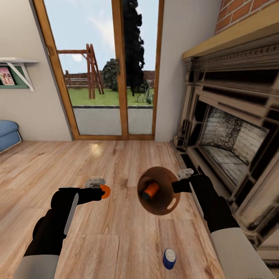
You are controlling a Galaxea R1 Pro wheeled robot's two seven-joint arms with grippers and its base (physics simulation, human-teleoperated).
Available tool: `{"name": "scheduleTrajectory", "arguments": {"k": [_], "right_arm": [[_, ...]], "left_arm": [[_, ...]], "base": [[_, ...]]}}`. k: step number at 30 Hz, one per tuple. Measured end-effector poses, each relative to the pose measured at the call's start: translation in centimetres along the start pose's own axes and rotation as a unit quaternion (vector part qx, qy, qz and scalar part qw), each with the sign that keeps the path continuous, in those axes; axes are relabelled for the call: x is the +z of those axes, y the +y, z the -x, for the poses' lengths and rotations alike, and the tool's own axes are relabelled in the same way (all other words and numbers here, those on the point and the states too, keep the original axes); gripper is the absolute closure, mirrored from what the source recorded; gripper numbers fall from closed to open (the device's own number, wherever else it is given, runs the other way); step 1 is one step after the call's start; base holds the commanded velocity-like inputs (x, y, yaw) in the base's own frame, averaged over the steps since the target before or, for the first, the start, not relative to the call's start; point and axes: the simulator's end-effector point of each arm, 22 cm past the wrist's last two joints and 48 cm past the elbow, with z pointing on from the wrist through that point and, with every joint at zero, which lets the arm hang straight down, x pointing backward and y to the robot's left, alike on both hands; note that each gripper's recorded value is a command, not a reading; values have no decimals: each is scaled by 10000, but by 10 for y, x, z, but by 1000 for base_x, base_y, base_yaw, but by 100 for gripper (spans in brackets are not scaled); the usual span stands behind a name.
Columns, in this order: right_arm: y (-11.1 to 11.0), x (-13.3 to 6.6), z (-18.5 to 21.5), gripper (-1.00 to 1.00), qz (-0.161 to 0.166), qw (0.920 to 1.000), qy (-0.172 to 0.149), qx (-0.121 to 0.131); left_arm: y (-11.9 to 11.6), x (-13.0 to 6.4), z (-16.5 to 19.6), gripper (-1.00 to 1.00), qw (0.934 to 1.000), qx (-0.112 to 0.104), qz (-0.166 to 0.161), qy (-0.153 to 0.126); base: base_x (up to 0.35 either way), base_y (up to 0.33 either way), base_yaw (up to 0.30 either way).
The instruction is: Put the three can of soda from the living room inside the tash can in the kitchen.
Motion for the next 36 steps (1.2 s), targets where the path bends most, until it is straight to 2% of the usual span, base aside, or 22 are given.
{"name": "scheduleTrajectory", "arguments": {"k": [6, 12, 16, 22, 27, 36], "right_arm": [[-4, 1, 11, 100, 13, 9999, 118, 31], [-10, 0, 22, 100, 15, 9997, 216, 59], [-16, -2, 25, 100, -21, 9996, 285, 63], [-21, -3, 26, 100, 88, 9990, 427, 91], [-27, -3, 29, 100, 59, 9985, 544, 83], [-30, 1, 31, 100, 107, 9964, 828, 148]], "left_arm": [[-1, -3, 8, 100, 10000, -19, -1, 47], [0, 5, -2, 100, 9993, -101, -21, 353], [-1, 4, 0, 100, 9990, -117, -27, 429], [-2, 1, 6, 100, 9987, -134, -34, 492], [-18, -4, 15, 100, 9980, -142, -369, 491], [-21, -10, 28, 100, 9977, -139, -411, 516]], "base": [[0, 0, 0], [0, 0, 0], [0, 0, 0], [0, 0, 0], [0, 0, 0], [0, 0, 0]]}}
